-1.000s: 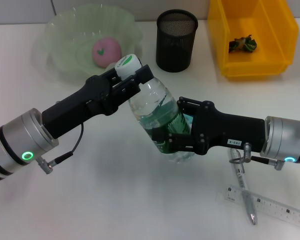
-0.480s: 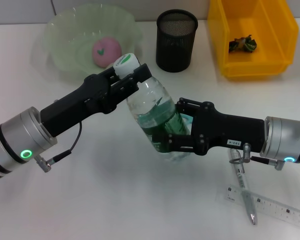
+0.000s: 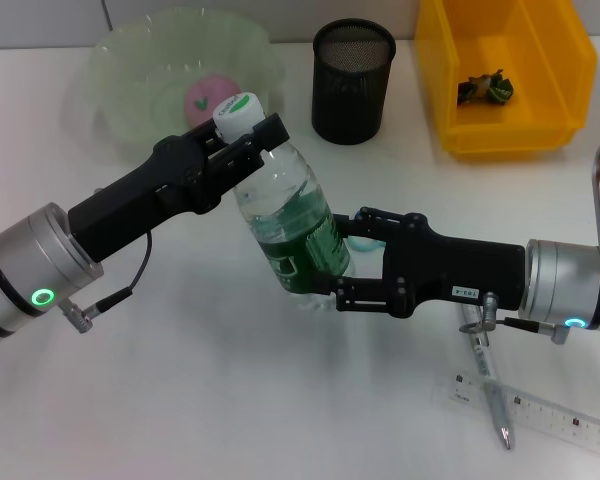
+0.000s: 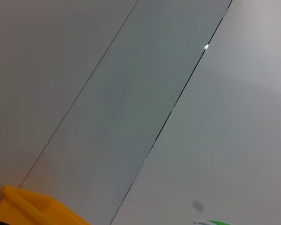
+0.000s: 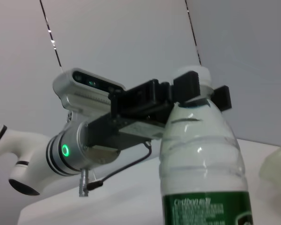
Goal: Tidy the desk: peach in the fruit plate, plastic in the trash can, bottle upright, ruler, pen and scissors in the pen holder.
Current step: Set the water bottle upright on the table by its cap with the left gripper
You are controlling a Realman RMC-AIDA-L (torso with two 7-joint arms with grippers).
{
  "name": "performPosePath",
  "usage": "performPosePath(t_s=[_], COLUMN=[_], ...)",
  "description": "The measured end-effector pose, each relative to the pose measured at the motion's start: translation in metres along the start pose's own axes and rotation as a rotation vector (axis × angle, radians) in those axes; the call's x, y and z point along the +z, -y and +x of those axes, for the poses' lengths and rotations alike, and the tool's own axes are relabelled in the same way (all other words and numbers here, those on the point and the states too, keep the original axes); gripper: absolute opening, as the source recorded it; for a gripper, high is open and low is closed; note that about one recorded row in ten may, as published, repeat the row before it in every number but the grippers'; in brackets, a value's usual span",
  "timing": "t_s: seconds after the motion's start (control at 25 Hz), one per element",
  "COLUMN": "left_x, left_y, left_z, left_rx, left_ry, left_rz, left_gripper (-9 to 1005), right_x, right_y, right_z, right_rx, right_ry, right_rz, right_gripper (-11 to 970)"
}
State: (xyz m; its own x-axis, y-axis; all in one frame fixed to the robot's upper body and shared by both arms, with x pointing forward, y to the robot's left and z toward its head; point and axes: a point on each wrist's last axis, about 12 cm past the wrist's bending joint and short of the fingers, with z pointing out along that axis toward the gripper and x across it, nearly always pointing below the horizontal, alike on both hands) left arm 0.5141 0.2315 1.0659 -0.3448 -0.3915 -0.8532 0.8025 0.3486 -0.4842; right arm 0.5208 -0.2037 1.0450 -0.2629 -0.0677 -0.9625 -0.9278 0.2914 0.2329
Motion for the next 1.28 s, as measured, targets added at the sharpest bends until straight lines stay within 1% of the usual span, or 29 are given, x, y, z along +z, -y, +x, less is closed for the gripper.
performPosePath(t_s=[0.36, 0.72, 0.8, 0.88, 0.92, 1.08, 1.16, 1.28], left_x=[-0.001, -0.001, -0.004, -0.004, -0.005, -0.008, -0.014, -0.016], left_y=[-0.002, -0.004, -0.005, -0.006, -0.007, -0.008, -0.009, -0.010], left_z=[-0.005, -0.011, -0.011, -0.011, -0.011, -0.011, -0.013, -0.013], left_rx=[0.026, 0.084, 0.152, 0.172, 0.220, 0.258, 0.309, 0.329], left_ry=[0.011, 0.013, 0.011, 0.009, 0.001, 0.002, 0.017, 0.022], left_rz=[-0.002, -0.008, -0.021, -0.026, -0.042, -0.055, -0.081, -0.090], left_gripper=[445, 445, 445, 445, 445, 444, 444, 444], right_x=[-0.002, -0.004, -0.004, -0.005, -0.006, -0.007, -0.008, -0.009], right_y=[0.003, 0.005, 0.005, 0.005, 0.004, 0.003, 0.003, 0.004], right_z=[0.008, 0.014, 0.015, 0.017, 0.017, 0.019, 0.020, 0.021], right_rx=[0.002, -0.005, -0.014, -0.031, -0.039, -0.061, -0.063, -0.064], right_ry=[-0.057, -0.089, -0.093, -0.095, -0.094, -0.086, -0.083, -0.090], right_rz=[0.033, 0.067, 0.072, 0.074, 0.076, 0.087, 0.093, 0.106], right_gripper=[782, 777, 776, 775, 775, 773, 772, 771])
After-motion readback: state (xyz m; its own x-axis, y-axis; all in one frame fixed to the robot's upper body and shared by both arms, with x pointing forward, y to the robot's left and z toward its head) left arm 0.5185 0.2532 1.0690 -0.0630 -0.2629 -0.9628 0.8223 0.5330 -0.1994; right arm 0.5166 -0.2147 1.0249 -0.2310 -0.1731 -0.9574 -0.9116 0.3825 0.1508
